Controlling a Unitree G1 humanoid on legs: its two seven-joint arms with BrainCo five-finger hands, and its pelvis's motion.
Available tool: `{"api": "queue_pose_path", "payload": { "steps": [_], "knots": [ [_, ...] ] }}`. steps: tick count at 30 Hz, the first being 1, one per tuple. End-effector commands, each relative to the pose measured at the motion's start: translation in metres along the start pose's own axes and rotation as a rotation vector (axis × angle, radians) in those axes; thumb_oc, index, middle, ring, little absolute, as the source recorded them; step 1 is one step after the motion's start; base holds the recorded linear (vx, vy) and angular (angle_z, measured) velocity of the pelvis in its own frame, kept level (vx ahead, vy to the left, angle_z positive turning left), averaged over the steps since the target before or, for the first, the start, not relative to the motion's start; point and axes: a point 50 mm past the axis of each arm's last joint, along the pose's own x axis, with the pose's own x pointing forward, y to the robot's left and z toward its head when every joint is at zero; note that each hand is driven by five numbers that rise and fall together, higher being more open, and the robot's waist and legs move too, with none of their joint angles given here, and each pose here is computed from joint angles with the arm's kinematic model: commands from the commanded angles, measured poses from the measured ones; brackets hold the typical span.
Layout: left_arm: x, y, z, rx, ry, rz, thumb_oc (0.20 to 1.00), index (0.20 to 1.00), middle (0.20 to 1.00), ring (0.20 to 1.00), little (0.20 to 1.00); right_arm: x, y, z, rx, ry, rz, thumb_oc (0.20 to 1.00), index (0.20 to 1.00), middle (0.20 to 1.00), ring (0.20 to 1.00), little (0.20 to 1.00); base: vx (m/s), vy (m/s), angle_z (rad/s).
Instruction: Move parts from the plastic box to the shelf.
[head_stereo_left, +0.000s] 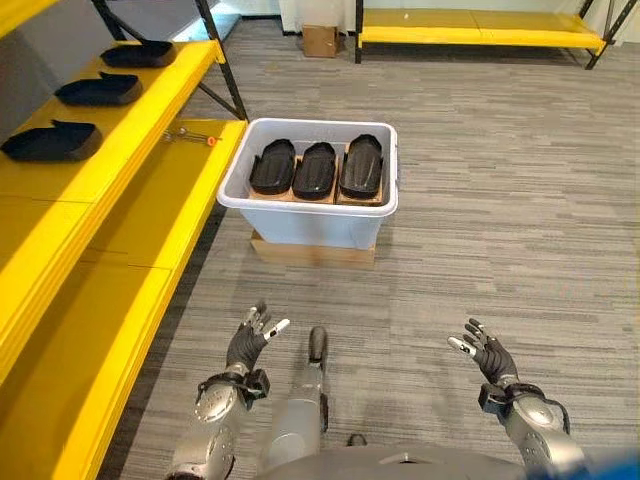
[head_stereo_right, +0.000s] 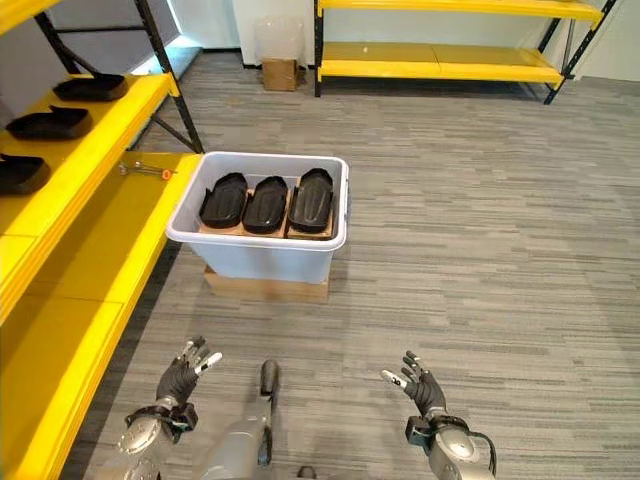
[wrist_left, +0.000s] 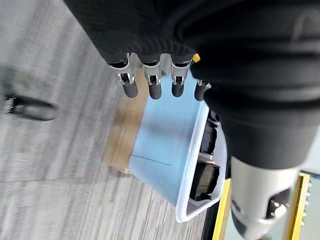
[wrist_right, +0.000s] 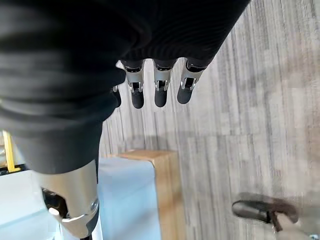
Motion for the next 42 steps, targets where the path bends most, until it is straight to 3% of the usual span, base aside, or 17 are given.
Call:
{"api": "queue_pose_path", "payload": {
  "steps": [1, 16, 33, 42],
  "knots": [
    [0.002, -0.003, 0.025, 0.006, -0.125, -0.022, 1.000, 1.000, 1.000, 1.000, 1.000, -0.002, 0.007, 0.017, -0.038, -0.092, 0.049, 1.000, 1.000, 1.000, 1.000, 1.000, 0.52, 0.299, -0.57],
    [0.006, -0.001, 0.037, 0.073, -0.137, -0.030, 1.000, 1.000, 1.000, 1.000, 1.000, -0.001, 0.021, 0.019, 0.017, -0.109, 0.089, 1.000, 1.000, 1.000, 1.000, 1.000, 0.28, 0.202, 0.05],
    [-0.001, -0.008, 0.023, 0.025, -0.106, -0.062, 1.000, 1.000, 1.000, 1.000, 1.000, -0.009, -0.004, 0.016, 0.012, -0.089, 0.025, 1.000, 1.000, 1.000, 1.000, 1.000, 0.12, -0.059, 0.22],
    [0.002, -0.009, 0.028, 0.034, -0.117, -0.053, 1.000, 1.000, 1.000, 1.000, 1.000, -0.010, -0.013, 0.024, 0.029, -0.124, -0.022, 1.000, 1.000, 1.000, 1.000, 1.000, 0.10, 0.247, 0.01]
  ]
}}
